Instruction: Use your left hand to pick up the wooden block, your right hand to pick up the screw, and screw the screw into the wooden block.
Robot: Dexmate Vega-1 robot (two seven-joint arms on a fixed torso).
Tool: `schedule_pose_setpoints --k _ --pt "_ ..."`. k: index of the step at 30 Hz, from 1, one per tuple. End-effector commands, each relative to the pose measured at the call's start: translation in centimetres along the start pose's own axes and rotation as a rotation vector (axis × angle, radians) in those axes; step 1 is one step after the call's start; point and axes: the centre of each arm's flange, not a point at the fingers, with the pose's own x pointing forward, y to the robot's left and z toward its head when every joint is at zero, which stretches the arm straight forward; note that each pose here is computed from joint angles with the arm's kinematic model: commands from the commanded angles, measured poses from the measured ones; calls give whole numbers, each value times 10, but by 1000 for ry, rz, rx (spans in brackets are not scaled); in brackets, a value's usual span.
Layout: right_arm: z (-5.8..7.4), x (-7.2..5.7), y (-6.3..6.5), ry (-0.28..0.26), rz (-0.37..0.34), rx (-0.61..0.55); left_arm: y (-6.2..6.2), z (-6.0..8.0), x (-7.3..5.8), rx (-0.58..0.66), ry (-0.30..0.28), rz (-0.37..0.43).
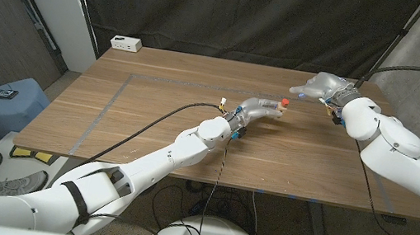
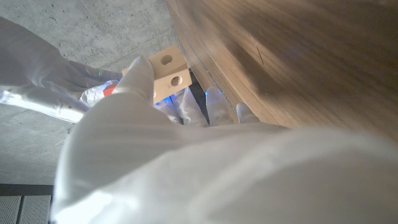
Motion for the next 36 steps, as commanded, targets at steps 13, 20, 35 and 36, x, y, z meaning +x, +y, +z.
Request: schedule_pose_setpoints --k 13,20,35,36 --pt "-27 -17 21 21 -121 337 2 2 -1 -80 6 -4" --pt "-29 -24 32 24 -192 423 2 1 -3 -103 14 -2" --pt "-33 -32 57 28 -271 660 2 -1 -5 -111 21 0" --pt "-33 -32 58 27 -272 676 2 -1 -5 -112 21 1"
